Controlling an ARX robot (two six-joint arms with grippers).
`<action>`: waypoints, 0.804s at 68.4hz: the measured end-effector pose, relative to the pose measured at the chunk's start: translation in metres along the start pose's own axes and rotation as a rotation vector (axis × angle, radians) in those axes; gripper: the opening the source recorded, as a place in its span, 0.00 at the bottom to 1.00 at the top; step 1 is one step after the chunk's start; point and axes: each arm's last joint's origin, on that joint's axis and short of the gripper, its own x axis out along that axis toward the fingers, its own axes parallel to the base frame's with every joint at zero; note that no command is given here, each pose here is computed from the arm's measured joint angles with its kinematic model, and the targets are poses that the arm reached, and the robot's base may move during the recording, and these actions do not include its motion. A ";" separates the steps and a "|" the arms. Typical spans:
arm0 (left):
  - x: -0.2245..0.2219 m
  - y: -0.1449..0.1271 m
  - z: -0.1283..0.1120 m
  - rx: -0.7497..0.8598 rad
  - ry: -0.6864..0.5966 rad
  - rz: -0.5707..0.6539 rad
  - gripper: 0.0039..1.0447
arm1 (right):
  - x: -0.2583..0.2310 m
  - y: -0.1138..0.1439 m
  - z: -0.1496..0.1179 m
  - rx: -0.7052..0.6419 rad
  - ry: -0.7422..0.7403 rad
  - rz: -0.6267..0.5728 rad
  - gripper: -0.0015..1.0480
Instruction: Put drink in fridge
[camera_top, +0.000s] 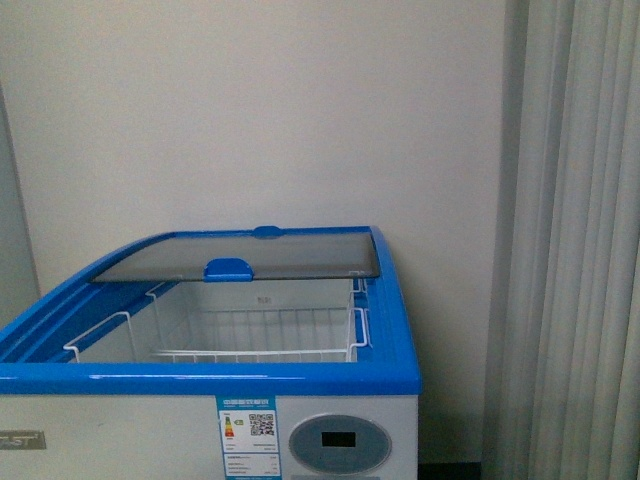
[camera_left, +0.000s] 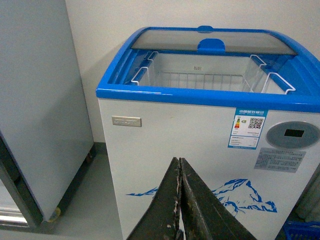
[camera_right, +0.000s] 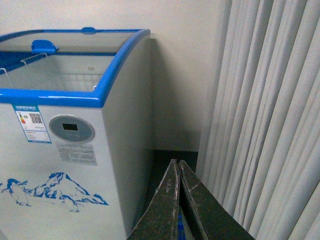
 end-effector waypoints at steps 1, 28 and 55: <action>0.000 0.000 0.000 0.000 0.000 0.000 0.02 | 0.000 0.000 0.000 -0.001 0.000 0.000 0.05; 0.000 0.000 0.000 0.000 0.000 0.000 0.69 | 0.000 0.000 0.000 -0.001 -0.001 0.000 0.76; 0.000 0.000 0.000 0.000 0.000 0.000 0.92 | 0.000 0.000 0.000 0.000 -0.001 0.000 0.93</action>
